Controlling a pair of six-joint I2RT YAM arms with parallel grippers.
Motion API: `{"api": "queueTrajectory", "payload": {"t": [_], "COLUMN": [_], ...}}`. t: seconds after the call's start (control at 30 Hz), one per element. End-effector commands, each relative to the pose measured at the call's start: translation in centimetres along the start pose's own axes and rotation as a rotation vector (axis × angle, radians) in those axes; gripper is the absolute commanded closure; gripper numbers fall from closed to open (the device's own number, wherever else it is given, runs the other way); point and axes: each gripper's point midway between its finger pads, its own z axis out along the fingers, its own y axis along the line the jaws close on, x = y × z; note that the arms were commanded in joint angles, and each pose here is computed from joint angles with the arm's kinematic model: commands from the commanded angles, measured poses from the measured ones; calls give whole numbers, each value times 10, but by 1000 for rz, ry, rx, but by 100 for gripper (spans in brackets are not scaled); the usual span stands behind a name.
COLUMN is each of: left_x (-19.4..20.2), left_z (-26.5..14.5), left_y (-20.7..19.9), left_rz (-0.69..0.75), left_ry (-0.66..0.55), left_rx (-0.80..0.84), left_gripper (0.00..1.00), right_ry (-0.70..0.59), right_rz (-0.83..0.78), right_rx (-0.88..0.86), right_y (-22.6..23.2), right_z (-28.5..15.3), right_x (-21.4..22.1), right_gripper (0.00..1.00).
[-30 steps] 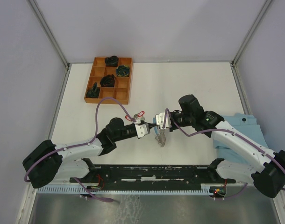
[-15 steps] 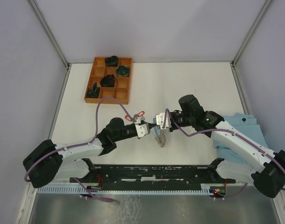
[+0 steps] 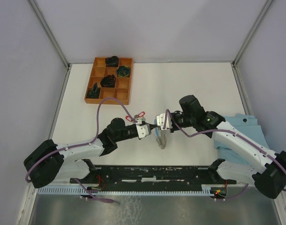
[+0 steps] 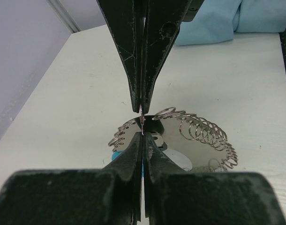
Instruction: Put the keys on the keyring
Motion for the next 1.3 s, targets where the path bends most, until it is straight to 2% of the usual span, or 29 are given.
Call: {"api": "queueTrajectory", "payload": {"t": [0.0, 0.9, 1.27], "left_x": [-36, -45, -43], "left_z": [8, 7, 1], "left_y": [9, 12, 5], "left_rz": [17, -3, -32], "left_ry": [-117, -160, -150], "left_rx": [-4, -21, 0], "left_gripper": [97, 97, 97], "right_ry": [-100, -103, -101], "right_rz": [-56, -46, -110], "right_rx": [44, 18, 1], "right_y": [-19, -12, -4], "right_z": [-10, -1, -1], "right_x": [-38, -47, -42], "right_gripper": [99, 99, 99]}}
